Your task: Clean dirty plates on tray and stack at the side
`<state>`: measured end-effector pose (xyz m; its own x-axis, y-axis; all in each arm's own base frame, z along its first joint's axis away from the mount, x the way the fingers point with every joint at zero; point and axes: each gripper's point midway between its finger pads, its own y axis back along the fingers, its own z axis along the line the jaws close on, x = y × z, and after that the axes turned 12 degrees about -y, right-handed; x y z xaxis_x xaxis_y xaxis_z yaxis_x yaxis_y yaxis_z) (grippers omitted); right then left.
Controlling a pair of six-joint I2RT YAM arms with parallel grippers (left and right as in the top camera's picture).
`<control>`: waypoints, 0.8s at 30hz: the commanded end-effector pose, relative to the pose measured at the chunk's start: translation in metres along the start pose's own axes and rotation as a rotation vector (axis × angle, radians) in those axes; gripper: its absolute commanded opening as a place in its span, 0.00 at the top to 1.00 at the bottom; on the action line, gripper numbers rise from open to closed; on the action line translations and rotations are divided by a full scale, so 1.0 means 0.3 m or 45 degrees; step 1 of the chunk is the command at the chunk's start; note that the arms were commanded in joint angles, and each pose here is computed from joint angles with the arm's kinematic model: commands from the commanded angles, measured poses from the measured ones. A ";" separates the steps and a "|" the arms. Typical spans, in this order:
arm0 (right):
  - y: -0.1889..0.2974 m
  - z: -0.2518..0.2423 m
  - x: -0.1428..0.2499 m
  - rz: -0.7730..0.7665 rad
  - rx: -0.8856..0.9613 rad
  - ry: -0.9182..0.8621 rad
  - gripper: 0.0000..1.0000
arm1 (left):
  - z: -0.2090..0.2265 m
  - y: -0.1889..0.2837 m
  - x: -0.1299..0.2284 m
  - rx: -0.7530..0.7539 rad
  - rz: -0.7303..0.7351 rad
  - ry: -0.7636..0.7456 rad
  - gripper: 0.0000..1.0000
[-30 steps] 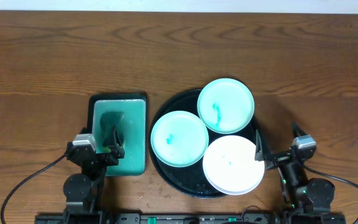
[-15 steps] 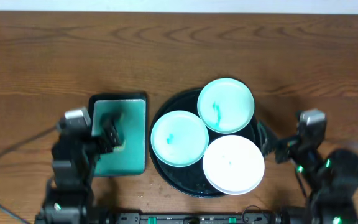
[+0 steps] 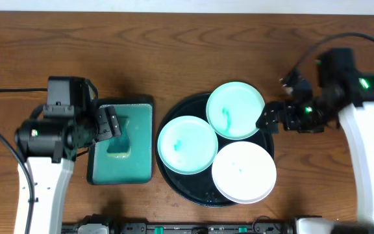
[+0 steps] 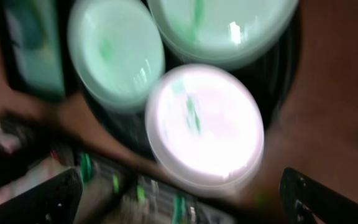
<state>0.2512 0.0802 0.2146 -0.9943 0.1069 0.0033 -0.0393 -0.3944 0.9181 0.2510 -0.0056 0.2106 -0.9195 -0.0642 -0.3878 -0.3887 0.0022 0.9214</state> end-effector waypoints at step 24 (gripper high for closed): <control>-0.264 0.210 -0.215 0.010 -0.011 0.218 0.01 | -0.084 -0.063 0.033 0.162 0.285 0.037 0.14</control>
<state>0.3217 0.1458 0.1584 -0.9982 -0.0433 -0.0405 -0.0240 -0.3296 0.9438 0.2487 -0.0294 0.1848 -0.9839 -0.0688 -0.1648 -0.1729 0.1351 0.9756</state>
